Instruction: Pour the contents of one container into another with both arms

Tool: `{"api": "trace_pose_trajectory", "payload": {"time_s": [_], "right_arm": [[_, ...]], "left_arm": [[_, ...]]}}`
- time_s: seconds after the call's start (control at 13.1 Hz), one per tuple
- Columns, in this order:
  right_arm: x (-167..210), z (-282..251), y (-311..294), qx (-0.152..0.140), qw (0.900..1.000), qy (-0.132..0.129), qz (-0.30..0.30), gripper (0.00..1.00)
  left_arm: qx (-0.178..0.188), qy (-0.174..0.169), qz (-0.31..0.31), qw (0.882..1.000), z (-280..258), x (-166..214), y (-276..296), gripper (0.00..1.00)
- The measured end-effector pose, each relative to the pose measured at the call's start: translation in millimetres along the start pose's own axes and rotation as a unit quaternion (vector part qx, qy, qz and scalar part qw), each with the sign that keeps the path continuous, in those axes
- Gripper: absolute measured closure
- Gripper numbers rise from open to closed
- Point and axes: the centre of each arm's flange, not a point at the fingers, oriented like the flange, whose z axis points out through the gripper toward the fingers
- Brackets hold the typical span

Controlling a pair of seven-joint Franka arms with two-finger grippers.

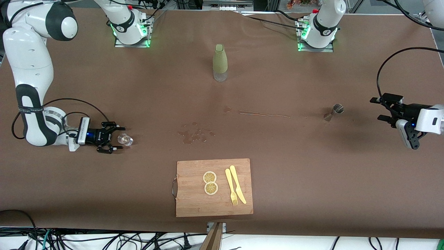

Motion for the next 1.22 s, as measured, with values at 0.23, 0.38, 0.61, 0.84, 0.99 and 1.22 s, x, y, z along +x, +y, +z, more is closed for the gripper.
{"api": "trace_pose_trajectory", "payload": {"time_s": [0.23, 0.38, 0.61, 0.84, 0.99, 1.22], "right_arm": [[39, -24, 15, 0.036, 0.998, -0.046, -0.011, 0.00], [83, -51, 29, 0.056, 0.993, -0.108, 0.008, 0.00], [159, -89, 43, 0.062, 0.976, -0.203, 0.046, 0.00], [228, -103, 49, 0.064, 0.951, -0.288, 0.093, 0.00], [285, -103, 52, 0.052, 0.928, -0.346, 0.127, 0.00], [380, -109, 40, 0.011, 0.881, -0.430, 0.195, 0.00]], "left_arm": [[0.031, -0.020, -0.085, 0.996, -10, 18, 49, 0.00], [0.084, -0.044, -0.134, 0.986, -14, 40, 102, 0.00], [0.166, -0.042, -0.125, 0.977, -27, 58, 169, 0.00], [0.200, -0.013, -0.121, 0.972, -51, 45, 189, 0.00], [0.221, 0.021, -0.117, 0.968, -69, 38, 196, 0.00], [0.246, 0.074, -0.138, 0.957, -96, 20, 218, 0.00]]}}
